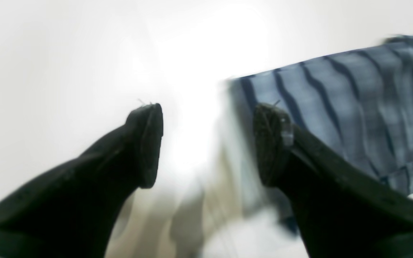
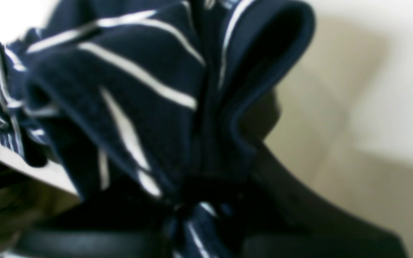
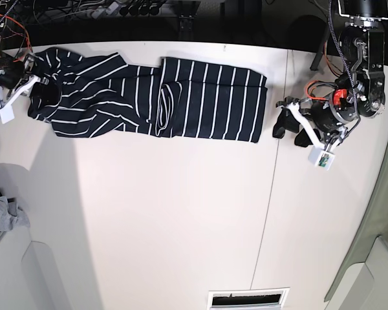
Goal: Layout the t-shirt on the table in an organized manner, then fold the t-shirt properly
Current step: 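Carry the strip end with the left gripper toward the right gripper, then lift the strip end with the right gripper and fold it onto the stack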
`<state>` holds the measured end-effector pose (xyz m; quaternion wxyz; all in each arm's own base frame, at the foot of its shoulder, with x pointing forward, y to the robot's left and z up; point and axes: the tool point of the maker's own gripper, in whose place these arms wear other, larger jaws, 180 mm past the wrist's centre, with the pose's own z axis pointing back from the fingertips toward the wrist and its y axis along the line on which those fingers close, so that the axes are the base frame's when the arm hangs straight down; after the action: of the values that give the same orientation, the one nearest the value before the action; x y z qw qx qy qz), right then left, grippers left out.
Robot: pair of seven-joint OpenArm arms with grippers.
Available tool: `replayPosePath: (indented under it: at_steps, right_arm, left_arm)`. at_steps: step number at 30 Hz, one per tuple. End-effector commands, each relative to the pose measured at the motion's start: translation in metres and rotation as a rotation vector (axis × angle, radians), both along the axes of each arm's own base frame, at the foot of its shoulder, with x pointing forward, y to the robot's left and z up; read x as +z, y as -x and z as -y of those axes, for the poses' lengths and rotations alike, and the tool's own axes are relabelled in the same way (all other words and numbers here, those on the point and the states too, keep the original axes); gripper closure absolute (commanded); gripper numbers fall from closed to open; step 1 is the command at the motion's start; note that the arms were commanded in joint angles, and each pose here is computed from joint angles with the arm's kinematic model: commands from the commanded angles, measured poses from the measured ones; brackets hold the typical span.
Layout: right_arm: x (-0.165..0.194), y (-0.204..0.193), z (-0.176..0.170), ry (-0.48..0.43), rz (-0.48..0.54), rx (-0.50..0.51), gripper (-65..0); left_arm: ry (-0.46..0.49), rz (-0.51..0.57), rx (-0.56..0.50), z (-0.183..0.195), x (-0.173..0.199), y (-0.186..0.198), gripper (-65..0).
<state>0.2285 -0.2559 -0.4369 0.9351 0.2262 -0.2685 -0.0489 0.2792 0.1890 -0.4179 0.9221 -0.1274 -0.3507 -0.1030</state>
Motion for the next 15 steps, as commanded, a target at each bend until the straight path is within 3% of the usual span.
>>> replayPosePath:
  at_steps: [1,3,8,15]
  right_arm:
    - [0.027,-0.023,0.003,0.011,0.101,0.009,0.0]
    - [0.048,-0.035,-0.005,0.029,0.172,0.045,0.0]
    - [0.094,-0.053,-0.047,0.038,0.331,0.135,0.0]
    - [0.111,-0.052,-0.157,-0.128,0.42,0.287,0.0]
  left_arm:
    - [0.019,0.011,0.016,-0.004,0.0,0.0,-41.3]
    - [0.042,-0.049,0.022,-0.002,-0.019,0.015,-41.3]
    - [0.134,-0.13,-0.054,0.041,-0.042,0.043,-41.3]
    - [0.208,-0.161,-0.086,0.089,-0.048,0.05,-41.3]
